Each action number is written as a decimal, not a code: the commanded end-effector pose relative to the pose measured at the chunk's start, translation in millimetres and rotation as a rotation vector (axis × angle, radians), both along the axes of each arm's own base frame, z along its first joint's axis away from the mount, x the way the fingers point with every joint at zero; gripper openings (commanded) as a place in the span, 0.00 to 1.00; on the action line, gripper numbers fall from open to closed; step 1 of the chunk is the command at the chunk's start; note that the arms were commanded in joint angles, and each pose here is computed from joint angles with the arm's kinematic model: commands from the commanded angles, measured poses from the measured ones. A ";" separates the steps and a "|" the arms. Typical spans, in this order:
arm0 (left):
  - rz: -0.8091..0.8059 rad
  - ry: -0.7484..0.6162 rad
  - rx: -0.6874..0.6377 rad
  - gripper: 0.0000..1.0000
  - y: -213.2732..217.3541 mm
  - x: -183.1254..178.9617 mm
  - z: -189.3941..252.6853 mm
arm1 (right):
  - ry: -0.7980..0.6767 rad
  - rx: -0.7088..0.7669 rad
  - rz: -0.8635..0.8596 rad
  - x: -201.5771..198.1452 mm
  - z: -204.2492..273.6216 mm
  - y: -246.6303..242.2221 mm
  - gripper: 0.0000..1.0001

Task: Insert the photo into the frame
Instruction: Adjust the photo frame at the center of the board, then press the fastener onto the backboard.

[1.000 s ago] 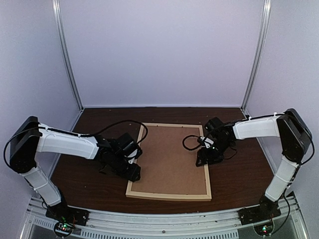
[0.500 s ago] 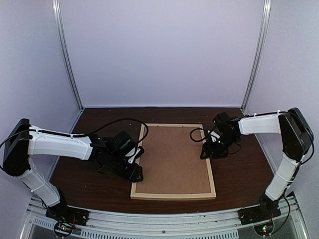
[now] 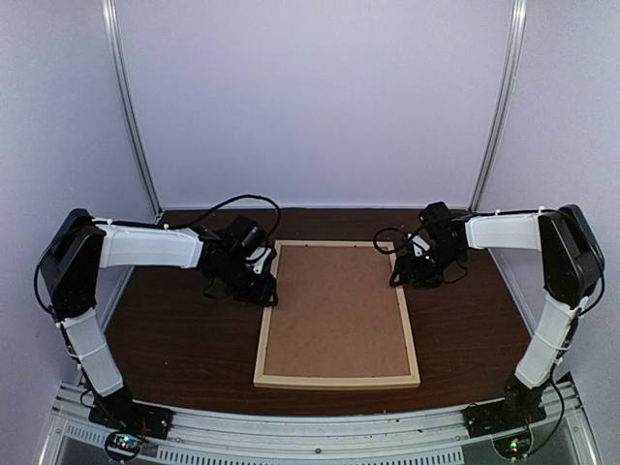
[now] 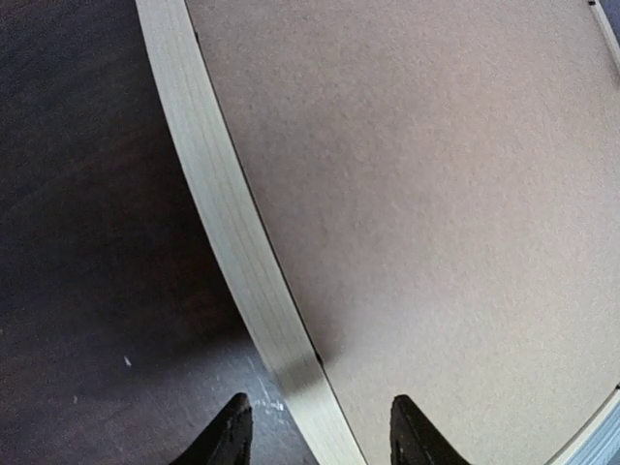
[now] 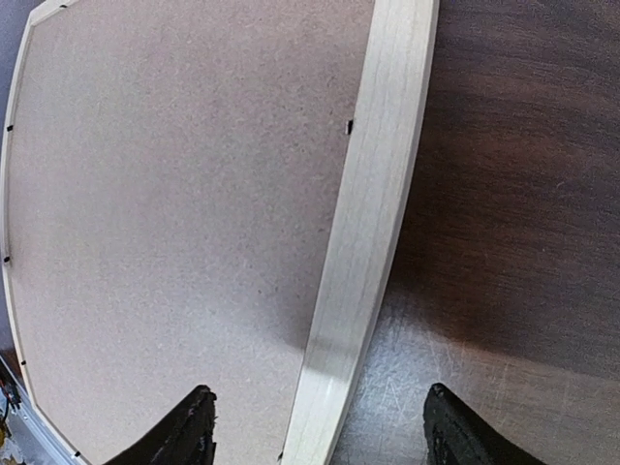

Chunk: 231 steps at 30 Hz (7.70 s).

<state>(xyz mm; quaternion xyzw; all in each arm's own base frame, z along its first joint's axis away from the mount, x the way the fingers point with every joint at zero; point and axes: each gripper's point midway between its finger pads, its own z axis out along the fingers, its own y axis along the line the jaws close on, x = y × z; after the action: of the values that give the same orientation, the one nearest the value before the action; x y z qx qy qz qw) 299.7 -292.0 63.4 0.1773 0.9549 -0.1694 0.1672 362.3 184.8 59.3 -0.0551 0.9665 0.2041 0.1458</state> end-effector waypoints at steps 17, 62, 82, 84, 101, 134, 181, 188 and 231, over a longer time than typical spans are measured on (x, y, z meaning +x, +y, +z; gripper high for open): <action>0.065 0.038 0.063 0.38 1.0 60.1 -23.7 | -0.013 -0.019 -0.012 16.5 -3.4 -4.1 0.72; 0.099 0.062 0.032 0.25 2.3 52.7 -38.0 | -0.048 -0.234 -0.110 85.7 -5.7 -35.2 0.67; 0.095 0.064 0.027 0.25 0.8 52.7 -37.8 | 0.012 -0.242 -0.091 87.8 -28.3 -28.6 0.67; 0.094 0.066 0.025 0.25 0.8 52.1 -37.8 | 0.010 -0.242 -0.087 87.7 -28.5 -26.6 0.67; 0.090 0.071 0.021 0.24 0.2 50.1 -38.4 | 0.034 -0.238 -0.052 75.2 -40.9 -5.2 0.66; 0.095 0.078 0.018 0.24 0.6 48.0 -39.6 | 0.013 -0.188 0.034 61.9 -42.8 41.4 0.68; 0.114 0.064 0.011 0.24 4.4 46.4 -37.0 | 0.085 -0.254 -0.009 -41.5 -20.7 -26.6 0.72; 0.111 0.063 0.007 0.24 3.4 46.5 -36.1 | 0.105 -0.269 -0.005 -43.1 -28.7 -28.0 0.72; 0.111 0.071 0.004 0.24 3.8 44.1 -41.0 | 0.081 -0.189 0.057 -45.0 -15.8 13.3 0.72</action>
<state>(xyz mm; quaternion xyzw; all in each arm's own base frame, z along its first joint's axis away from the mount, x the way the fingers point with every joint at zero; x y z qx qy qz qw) 352.0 -294.2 34.2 0.1135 0.9653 -0.1744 0.1579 324.8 196.8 32.7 -0.0814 0.9861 0.1097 0.0943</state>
